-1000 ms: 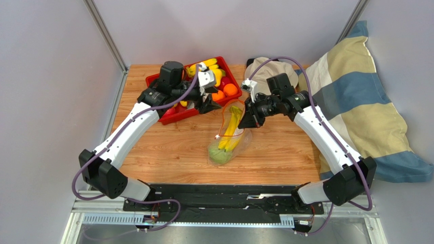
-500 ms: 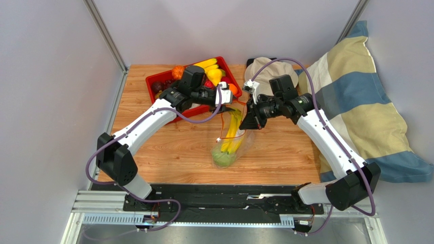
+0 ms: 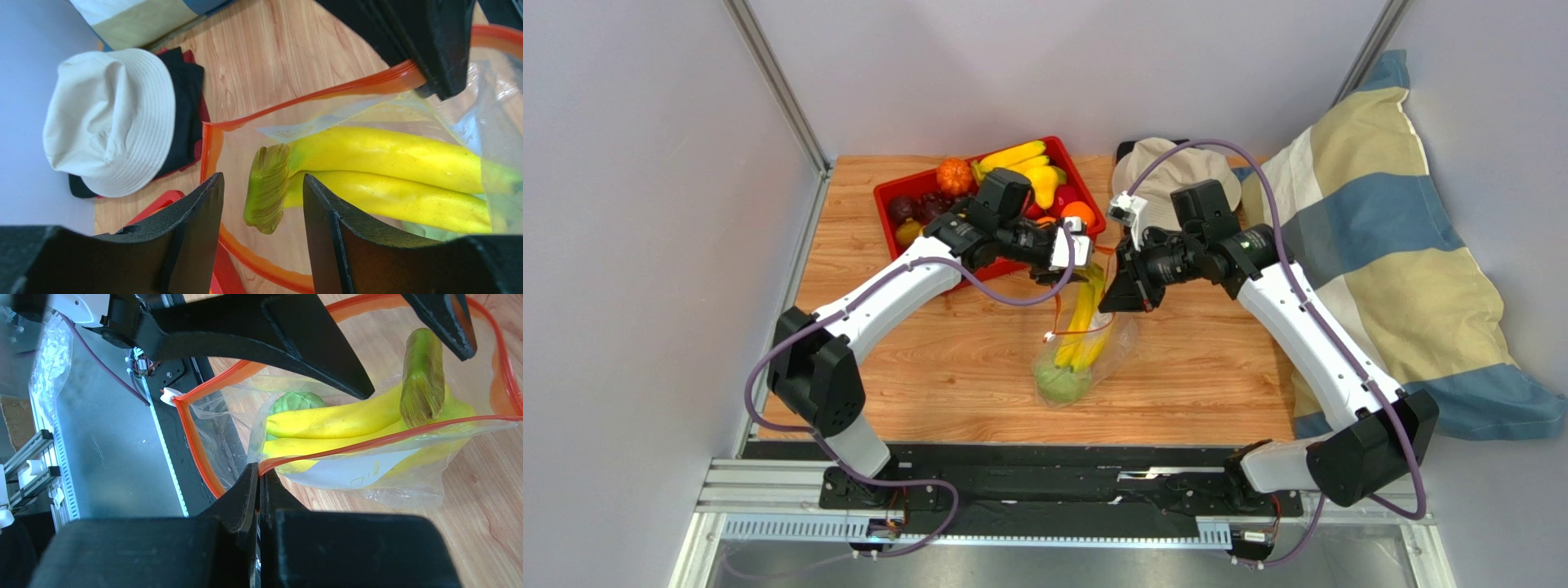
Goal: Place the food in the zip-top bag and seal the zipper
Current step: Adjust the fake fruit in the zipper food storage bag.
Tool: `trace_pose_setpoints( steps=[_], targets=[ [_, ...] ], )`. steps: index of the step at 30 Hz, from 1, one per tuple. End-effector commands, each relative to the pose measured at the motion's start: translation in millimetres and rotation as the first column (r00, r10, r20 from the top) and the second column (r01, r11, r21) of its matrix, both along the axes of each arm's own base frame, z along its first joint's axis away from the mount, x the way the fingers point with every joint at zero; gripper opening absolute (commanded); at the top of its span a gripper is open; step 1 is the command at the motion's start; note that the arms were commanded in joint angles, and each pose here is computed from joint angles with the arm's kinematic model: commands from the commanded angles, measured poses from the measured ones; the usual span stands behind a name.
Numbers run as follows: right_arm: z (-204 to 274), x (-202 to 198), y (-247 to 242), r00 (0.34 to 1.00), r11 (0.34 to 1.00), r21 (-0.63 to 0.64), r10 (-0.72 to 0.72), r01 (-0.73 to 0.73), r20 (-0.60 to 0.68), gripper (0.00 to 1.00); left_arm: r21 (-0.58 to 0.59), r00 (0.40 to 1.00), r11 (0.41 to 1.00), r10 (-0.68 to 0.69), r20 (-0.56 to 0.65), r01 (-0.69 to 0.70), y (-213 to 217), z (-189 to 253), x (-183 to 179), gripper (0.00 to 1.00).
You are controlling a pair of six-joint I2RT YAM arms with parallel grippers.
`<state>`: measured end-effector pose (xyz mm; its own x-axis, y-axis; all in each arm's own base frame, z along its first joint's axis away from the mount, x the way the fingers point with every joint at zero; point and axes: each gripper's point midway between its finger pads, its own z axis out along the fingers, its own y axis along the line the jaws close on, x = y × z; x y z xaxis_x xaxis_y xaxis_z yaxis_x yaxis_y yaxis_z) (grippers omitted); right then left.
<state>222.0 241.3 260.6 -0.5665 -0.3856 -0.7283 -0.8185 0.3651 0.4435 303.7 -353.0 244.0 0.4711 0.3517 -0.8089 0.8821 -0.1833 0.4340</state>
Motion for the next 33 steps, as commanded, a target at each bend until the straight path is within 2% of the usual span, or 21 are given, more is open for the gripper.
trace_pose_setpoints(
  steps=[1, 3, 4, 6, 9, 10, 12, 16, 22, 25, 30, 33],
  targets=[
    [25, 8, 7, 0.995, 0.998, 0.056, 0.027, -0.033, 0.099, 0.0, 0.008, 0.998, 1.0, -0.03, 0.054, 0.03, -8, 1, 2, 0.59],
    [25, 7, 8, 0.995, 0.998, 0.056, 0.029, -0.035, 0.1, 0.0, 0.013, 0.998, 1.0, -0.019, 0.055, 0.018, -8, -1, 6, 0.57],
    [24, 8, 7, 0.995, 0.998, 0.055, 0.029, -0.034, 0.099, 0.0, 0.017, 0.998, 1.0, -0.013, 0.059, 0.012, -9, -2, 8, 0.51],
    [23, 8, 8, 0.995, 0.998, 0.055, 0.032, -0.038, 0.098, 0.0, 0.02, 0.998, 1.0, -0.013, 0.061, 0.012, -10, -3, 9, 0.47],
    [22, 9, 8, 0.995, 0.998, 0.052, 0.032, -0.037, 0.097, 0.0, 0.025, 0.996, 0.999, -0.034, 0.08, 0.032, -9, -4, 5, 0.28],
    [22, 9, 8, 0.995, 0.998, 0.052, 0.032, -0.037, 0.096, 0.0, 0.027, 0.996, 0.999, -0.036, 0.083, 0.034, -9, -4, 4, 0.16],
    [20, 9, 8, 0.996, 0.998, 0.048, 0.027, -0.032, 0.089, 0.0, 0.023, 0.994, 0.999, -0.032, 0.1, 0.03, -7, 0, 2, 0.0],
    [18, 11, 5, 0.999, 0.998, 0.057, -0.001, -0.001, 0.045, 0.0, -0.056, 0.982, 0.985, 0.165, 0.092, -0.161, -3, 21, 23, 0.0],
    [19, 17, 5, 0.997, 0.994, 0.091, -0.054, 0.059, -0.056, 0.0, -0.228, 0.908, 0.929, 0.344, 0.24, -0.292, 6, 55, 36, 0.0],
    [17, 21, 5, 0.991, 0.99, 0.112, -0.077, 0.09, -0.114, 0.0, -0.273, 0.877, 0.913, 0.38, 0.294, -0.304, 6, 57, 31, 0.0],
    [14, 22, 3, 0.981, 0.985, 0.118, -0.107, 0.127, -0.164, 0.0, -0.258, 0.898, 0.939, 0.305, 0.317, -0.228, 8, 52, 11, 0.0],
    [15, 23, 2, 0.977, 0.982, 0.123, -0.119, 0.141, -0.176, 0.0, -0.225, 0.928, 0.959, 0.237, 0.288, -0.175, 10, 55, 2, 0.0]
  ],
)
